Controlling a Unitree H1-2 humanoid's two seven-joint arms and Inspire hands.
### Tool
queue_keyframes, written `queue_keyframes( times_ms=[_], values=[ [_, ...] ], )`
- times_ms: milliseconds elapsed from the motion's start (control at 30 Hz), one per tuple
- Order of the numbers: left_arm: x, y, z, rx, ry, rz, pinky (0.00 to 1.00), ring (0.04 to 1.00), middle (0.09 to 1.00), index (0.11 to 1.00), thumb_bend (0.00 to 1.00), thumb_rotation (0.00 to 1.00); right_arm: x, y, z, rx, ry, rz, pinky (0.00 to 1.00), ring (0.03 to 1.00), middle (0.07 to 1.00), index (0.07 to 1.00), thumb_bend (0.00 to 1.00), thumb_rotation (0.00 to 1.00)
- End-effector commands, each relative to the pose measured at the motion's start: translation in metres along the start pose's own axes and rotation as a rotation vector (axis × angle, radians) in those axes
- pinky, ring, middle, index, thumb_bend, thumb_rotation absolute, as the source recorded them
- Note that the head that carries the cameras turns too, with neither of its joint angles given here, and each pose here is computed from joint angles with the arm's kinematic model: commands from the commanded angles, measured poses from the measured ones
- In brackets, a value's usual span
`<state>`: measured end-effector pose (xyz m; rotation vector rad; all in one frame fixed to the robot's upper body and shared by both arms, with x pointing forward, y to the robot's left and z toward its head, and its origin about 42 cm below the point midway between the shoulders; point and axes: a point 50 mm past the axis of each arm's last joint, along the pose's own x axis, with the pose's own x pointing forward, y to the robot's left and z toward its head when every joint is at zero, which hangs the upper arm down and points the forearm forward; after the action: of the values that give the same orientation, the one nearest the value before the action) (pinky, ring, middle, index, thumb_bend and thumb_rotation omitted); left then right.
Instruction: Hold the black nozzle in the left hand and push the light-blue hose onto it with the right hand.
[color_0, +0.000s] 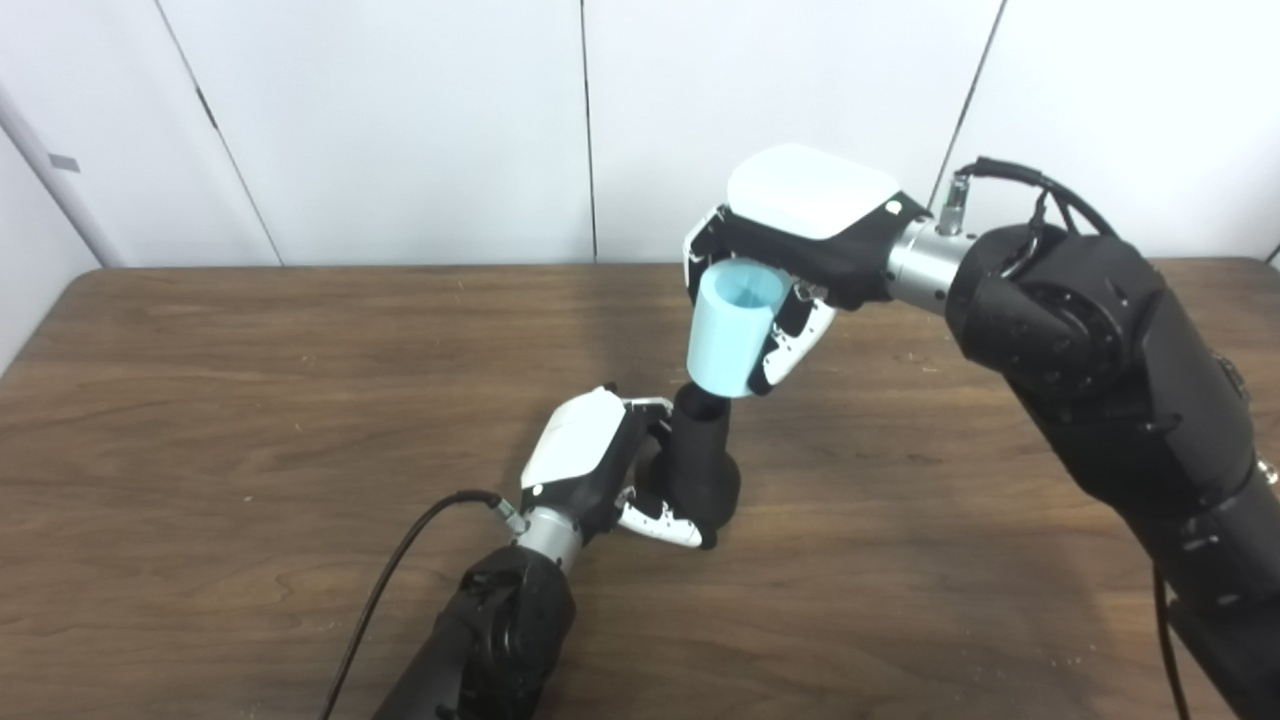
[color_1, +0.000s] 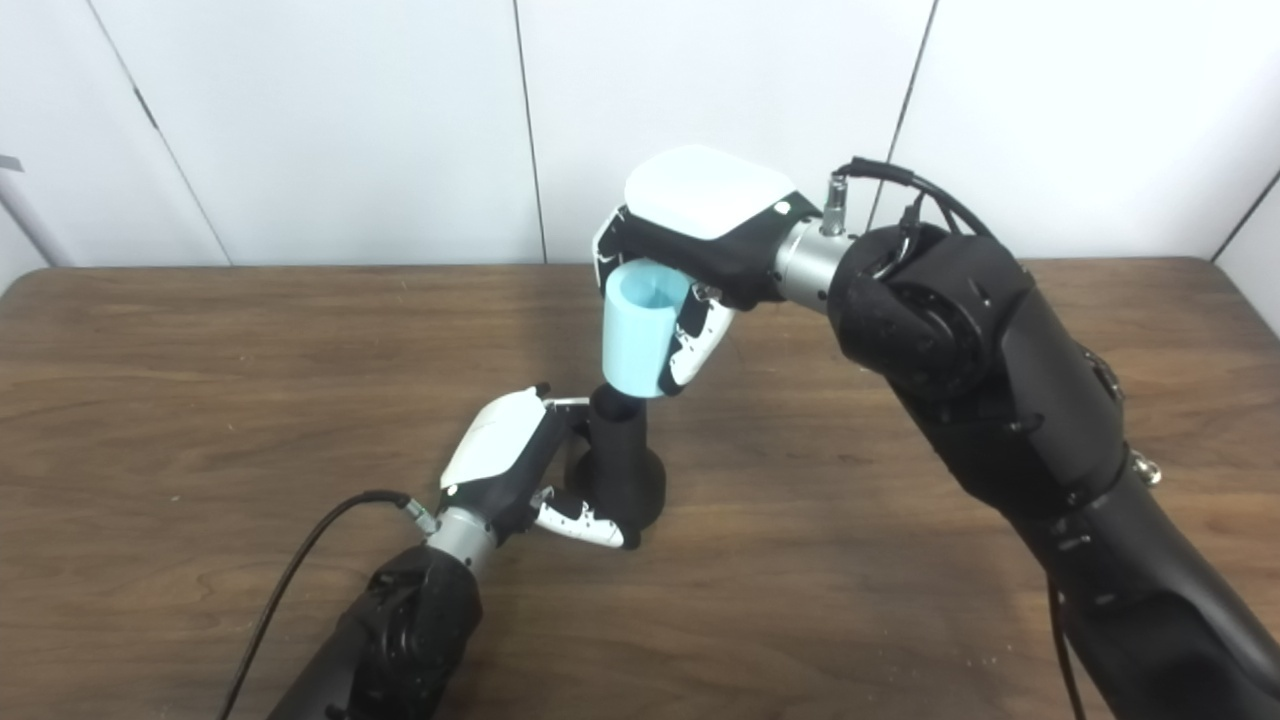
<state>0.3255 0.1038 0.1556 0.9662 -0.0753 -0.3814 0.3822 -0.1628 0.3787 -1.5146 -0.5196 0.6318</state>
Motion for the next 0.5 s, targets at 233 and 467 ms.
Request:
queue_keyframes(
  times_ms=[233,467],
  values=[
    [-0.014,-0.046,-0.026,0.005,0.145,-0.232,1.00,0.833,0.669,0.483,0.52,0.04,0.004,-0.010,0.004,-0.047,-0.037,-0.038,0.31,0.432,0.491,0.474,0.50,0.00],
    [-0.014,-0.045,-0.025,0.005,0.144,-0.229,1.00,0.837,0.675,0.483,0.52,0.04,0.007,-0.004,0.003,-0.034,-0.037,-0.020,0.31,0.440,0.486,0.475,0.50,0.00]
  ],
)
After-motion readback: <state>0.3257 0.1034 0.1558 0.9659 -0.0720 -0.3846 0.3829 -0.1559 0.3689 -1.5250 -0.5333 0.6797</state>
